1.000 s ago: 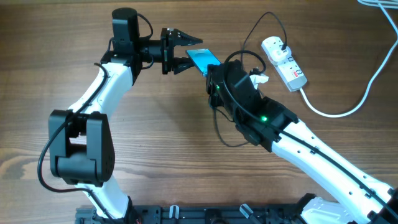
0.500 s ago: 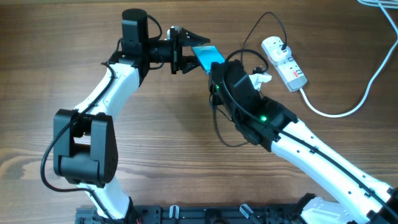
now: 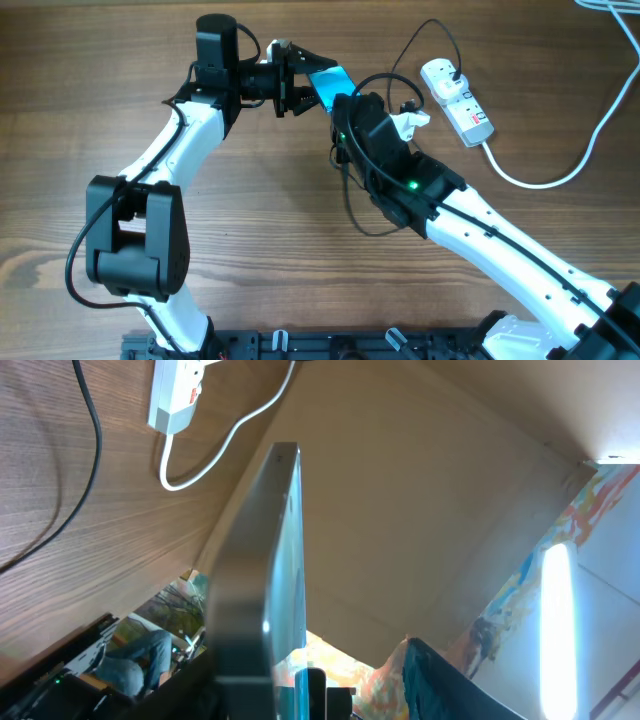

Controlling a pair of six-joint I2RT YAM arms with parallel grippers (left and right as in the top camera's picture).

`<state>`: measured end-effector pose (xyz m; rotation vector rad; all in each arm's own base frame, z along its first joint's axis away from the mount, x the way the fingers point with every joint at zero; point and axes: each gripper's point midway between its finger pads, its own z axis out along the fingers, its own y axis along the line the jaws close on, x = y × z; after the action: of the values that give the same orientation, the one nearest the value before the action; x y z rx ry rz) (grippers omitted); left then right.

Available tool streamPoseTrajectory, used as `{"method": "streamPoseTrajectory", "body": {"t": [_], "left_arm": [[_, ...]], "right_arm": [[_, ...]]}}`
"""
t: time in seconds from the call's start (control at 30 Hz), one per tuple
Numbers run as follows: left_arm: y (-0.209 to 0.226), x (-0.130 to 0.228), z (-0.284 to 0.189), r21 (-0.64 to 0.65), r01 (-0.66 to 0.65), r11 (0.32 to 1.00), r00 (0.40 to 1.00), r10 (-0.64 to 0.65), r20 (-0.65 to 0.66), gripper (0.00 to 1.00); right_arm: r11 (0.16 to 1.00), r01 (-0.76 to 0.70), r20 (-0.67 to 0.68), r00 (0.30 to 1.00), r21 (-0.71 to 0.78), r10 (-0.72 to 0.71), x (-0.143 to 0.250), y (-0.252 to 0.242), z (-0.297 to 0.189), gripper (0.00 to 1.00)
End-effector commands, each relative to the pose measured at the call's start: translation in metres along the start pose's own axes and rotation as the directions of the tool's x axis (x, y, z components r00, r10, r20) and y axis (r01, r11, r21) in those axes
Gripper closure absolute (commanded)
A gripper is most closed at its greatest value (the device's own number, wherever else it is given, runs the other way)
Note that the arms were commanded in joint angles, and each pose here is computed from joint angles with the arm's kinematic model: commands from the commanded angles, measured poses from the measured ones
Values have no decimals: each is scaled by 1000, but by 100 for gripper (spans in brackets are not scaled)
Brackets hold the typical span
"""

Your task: Plug charger to phone and switch on socket

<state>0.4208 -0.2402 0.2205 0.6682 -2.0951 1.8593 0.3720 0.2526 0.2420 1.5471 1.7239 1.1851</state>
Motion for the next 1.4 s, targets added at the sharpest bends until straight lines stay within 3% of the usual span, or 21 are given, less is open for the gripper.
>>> {"method": "streamPoseTrajectory", "body": {"t": [0.0, 0.4, 0.63, 0.7, 0.77, 0.9, 0.93, 0.97, 1.13, 1.27, 1.33, 1.37], "left_arm": [[-11, 7, -3, 11, -61, 998, 998, 60, 12, 50], [-11, 7, -3, 11, -60, 998, 998, 60, 11, 64], [-11, 7, -3, 12, -53, 999, 999, 53, 11, 85], [-11, 7, -3, 12, -53, 999, 999, 53, 12, 96], [-11, 5, -3, 12, -53, 999, 998, 53, 23, 96], [-11, 1, -3, 12, -53, 999, 998, 52, 43, 96], [-12, -1, -4, 13, -53, 999, 997, 52, 54, 96], [-12, -3, -5, 14, -53, 999, 996, 52, 67, 96], [1, -37, -35, -26, -115, 993, 970, 118, 214, 96], [27, -55, -71, -124, -202, 971, 935, 230, 272, 96], [45, -57, -91, -178, -229, 957, 923, 271, 273, 96], [48, -56, -94, -186, -242, 952, 921, 286, 265, 96]], "right_arm": [[999, 3, -1, 1000, -43, -4, 4, 16, -3, 96], [999, 36, -23, 999, -37, -37, 9, 14, -1, 96], [996, 79, -59, 995, -47, -82, 16, 16, -1, 91], [996, 80, -65, 994, -46, -83, 17, 16, -1, 85], [994, 93, -65, 993, -50, -96, 17, 17, -1, 75], [991, 117, -75, 990, -63, -122, 20, 20, -2, 37], [990, 125, -74, 989, -62, -129, 19, 20, -2, 23], [987, 145, -73, 986, -64, -149, 19, 20, -2, 0], [910, 404, -6, 914, -88, -406, -6, 37, -17, 0], [901, 434, 13, 901, -4, -434, -44, 34, -34, 0], [788, 611, 37, 788, 73, -614, -76, 30, -44, 0], [696, 713, 24, 697, 83, -717, -81, 30, -45, 1]]}}
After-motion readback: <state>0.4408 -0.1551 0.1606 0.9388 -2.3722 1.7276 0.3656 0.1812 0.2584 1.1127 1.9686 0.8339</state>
